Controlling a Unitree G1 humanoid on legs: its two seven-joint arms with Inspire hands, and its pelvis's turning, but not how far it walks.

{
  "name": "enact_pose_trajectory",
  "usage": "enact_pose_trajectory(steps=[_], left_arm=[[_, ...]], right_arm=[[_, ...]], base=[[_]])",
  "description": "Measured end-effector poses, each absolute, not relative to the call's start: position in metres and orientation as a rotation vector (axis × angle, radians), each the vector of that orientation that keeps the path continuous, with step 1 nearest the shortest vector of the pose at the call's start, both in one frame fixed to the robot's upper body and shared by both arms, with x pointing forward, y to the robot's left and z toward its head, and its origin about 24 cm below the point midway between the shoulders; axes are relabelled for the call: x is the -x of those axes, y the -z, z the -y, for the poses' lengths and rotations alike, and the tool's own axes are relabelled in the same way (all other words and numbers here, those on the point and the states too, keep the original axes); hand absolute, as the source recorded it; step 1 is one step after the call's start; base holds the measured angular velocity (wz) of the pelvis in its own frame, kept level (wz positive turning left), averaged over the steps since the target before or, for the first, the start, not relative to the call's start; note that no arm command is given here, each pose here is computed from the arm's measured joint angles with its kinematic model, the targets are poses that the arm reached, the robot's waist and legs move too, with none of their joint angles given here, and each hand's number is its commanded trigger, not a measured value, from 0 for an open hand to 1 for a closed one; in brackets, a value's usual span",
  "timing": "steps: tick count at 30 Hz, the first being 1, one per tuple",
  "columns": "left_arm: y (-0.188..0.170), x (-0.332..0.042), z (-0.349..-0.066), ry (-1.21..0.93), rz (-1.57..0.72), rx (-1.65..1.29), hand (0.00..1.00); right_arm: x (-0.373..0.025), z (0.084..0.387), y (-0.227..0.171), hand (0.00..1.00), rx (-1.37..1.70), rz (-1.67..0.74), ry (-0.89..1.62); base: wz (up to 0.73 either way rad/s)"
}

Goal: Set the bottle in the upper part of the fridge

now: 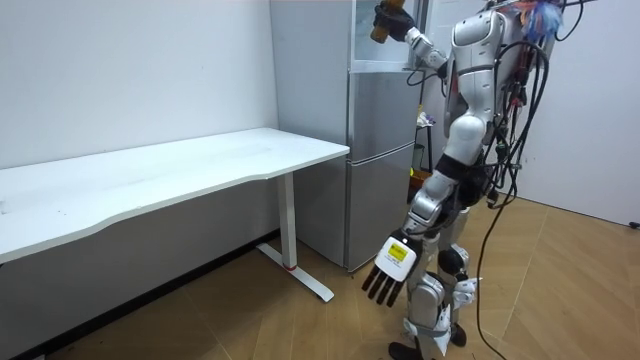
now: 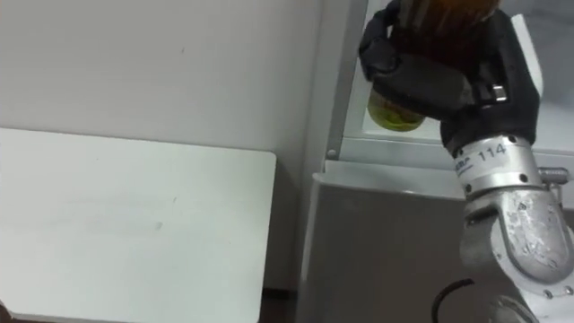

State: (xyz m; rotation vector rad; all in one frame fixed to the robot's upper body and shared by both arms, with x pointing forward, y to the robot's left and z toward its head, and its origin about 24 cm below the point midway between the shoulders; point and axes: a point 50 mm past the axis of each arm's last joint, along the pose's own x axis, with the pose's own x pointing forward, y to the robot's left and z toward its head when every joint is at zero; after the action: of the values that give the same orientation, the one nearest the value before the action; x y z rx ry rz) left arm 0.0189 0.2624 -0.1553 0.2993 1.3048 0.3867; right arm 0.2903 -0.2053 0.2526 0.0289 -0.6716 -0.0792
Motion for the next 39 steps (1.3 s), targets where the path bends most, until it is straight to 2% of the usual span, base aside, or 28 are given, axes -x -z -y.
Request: enact_pose_trajectory(steps=[11, 16, 34, 39], left_arm=[[0.156, -0.011, -0.262, -0.393, -1.333, -0.302, 0.0], [0.159, 0.005, -0.263, -0.393, -1.4, -0.304, 0.0], [0.158, 0.019, -0.266, -0.401, -1.445, -0.28, 0.0], [0.157, 0.018, -0.267, -0.391, -1.446, -0.295, 0.0]], right_arm=[[-0.294, 0.217, -0.248, 1.0, -0.016, 0.613, 0.098], [-0.303, 0.223, -0.235, 1.0, -0.095, 0.535, 0.085], [-0.319, 0.237, -0.207, 1.0, -0.262, 0.383, 0.083], [-0.325, 0.246, -0.193, 1.0, -0.315, 0.314, 0.148]], base=[[-0.02], [0.0], [0.0], [0.03]])
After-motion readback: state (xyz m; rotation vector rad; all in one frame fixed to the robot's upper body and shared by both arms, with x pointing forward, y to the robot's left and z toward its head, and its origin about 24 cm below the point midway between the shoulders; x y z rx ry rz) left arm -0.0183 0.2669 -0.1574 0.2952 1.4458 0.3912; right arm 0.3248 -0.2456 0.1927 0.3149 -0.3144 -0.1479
